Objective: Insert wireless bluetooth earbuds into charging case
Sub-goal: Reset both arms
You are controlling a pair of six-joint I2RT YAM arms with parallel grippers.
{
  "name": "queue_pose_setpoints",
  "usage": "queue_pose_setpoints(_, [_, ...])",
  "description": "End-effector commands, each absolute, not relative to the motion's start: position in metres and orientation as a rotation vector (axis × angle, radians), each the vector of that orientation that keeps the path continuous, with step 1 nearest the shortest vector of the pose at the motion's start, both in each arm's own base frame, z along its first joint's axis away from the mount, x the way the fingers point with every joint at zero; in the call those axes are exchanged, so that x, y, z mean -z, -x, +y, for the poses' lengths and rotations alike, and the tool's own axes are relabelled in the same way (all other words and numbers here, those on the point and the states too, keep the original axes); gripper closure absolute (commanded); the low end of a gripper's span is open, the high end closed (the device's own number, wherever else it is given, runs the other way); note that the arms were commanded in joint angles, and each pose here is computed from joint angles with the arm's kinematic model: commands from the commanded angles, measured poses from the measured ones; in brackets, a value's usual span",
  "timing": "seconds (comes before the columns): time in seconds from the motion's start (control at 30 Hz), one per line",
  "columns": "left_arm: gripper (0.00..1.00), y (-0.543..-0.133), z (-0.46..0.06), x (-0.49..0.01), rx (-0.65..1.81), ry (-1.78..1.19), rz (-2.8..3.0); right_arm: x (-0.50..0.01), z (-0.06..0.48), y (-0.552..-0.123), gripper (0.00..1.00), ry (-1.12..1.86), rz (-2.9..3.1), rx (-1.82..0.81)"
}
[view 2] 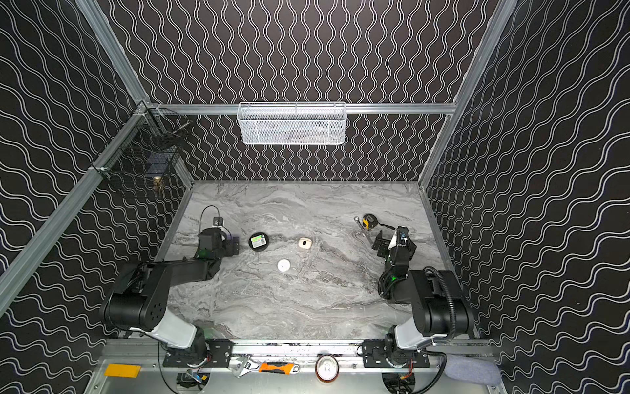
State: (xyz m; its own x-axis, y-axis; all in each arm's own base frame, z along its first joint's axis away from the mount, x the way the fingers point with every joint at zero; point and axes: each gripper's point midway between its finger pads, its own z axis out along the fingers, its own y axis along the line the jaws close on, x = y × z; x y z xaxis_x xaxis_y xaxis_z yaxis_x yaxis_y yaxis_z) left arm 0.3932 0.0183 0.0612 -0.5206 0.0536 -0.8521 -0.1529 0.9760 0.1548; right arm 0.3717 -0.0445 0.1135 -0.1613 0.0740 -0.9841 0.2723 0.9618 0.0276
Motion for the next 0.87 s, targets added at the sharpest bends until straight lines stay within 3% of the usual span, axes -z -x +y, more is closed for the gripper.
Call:
queue_pose_setpoints(0.0, [0.01, -0.396, 0.004, -0.076, -0.126, -0.014, 1.893, -0.12, -0.04, -0.375, 0.0, -0.243, 1.707, 0.144])
queue_pose_setpoints(0.83, [0.01, -0.4, -0.013, -0.075, -0.062, -0.119, 1.916, -0.125, -0.039, -0.368, 0.0, -0.235, 1.674, 0.149])
